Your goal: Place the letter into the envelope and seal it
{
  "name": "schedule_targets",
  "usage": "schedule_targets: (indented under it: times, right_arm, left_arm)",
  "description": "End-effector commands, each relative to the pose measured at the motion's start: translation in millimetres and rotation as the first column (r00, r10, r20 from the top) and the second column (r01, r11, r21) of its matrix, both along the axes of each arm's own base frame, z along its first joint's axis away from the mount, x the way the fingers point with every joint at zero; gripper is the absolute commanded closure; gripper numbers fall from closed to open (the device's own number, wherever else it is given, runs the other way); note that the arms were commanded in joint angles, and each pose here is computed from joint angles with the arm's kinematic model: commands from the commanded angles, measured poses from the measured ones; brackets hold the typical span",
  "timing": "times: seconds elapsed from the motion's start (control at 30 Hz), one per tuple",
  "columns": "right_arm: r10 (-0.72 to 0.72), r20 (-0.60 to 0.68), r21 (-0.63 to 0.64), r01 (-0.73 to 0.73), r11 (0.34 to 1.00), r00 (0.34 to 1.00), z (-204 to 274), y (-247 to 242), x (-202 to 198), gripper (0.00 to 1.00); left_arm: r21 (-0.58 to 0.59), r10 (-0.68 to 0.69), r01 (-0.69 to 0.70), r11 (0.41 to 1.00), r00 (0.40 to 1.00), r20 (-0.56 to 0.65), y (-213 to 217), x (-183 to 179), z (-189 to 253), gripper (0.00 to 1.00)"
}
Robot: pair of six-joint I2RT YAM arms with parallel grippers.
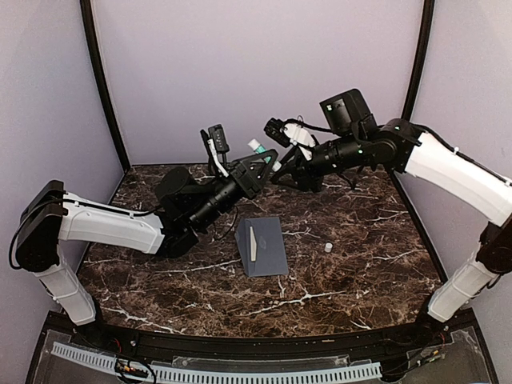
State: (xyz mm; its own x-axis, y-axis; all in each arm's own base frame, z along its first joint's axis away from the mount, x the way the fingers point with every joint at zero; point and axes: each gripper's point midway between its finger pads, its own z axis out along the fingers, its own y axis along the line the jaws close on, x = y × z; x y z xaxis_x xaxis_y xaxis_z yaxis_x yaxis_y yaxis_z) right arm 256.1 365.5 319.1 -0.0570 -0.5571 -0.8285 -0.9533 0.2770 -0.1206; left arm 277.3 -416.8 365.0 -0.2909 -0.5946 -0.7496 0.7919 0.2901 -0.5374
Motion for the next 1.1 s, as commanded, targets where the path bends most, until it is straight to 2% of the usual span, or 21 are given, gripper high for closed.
schedule_targets:
  times: [0.0,0.23,0.67,0.73,0.9,1.0,1.07]
  right_arm:
    - [-0.021,0.064,0.025,0.019,1.0,0.998,21,3,6,0.69]
    - [-0.014,0.065,0.032,0.012,0.999,0.998,24,4,4,0.75]
    - [0.023,0.015,0.045,-0.023,0.999,1.0,21,12,-2,0.75]
    - [0.021,0.012,0.045,-0.021,0.999,1.0,21,13,-1,0.78]
    - [0.028,-0.022,0.053,-0.027,0.998,0.999,20,15,-4,0.93]
    - [0.166,-0.109,0.124,-0.152,0.981,0.98,29,19,-27,0.94]
    - [0.342,-0.214,0.234,-0.292,0.927,0.915,44,19,-54,0.94]
  left_arm:
    - [-0.038,0.007,-0.007,0.999,1.0,0.019,8,-3,13,1.0]
    - [-0.034,0.007,-0.006,0.999,1.0,0.013,7,-2,10,1.0]
    - [-0.026,0.009,-0.009,1.0,1.0,0.009,6,-1,8,1.0]
    - [-0.026,0.011,-0.011,1.0,1.0,0.009,7,-1,7,1.0]
    - [-0.024,0.017,-0.017,1.0,1.0,0.01,8,0,7,1.0]
    - [-0.017,0.015,-0.015,1.0,1.0,0.011,7,0,4,1.0]
    - [-0.01,0.007,-0.006,1.0,1.0,0.018,5,-2,2,1.0]
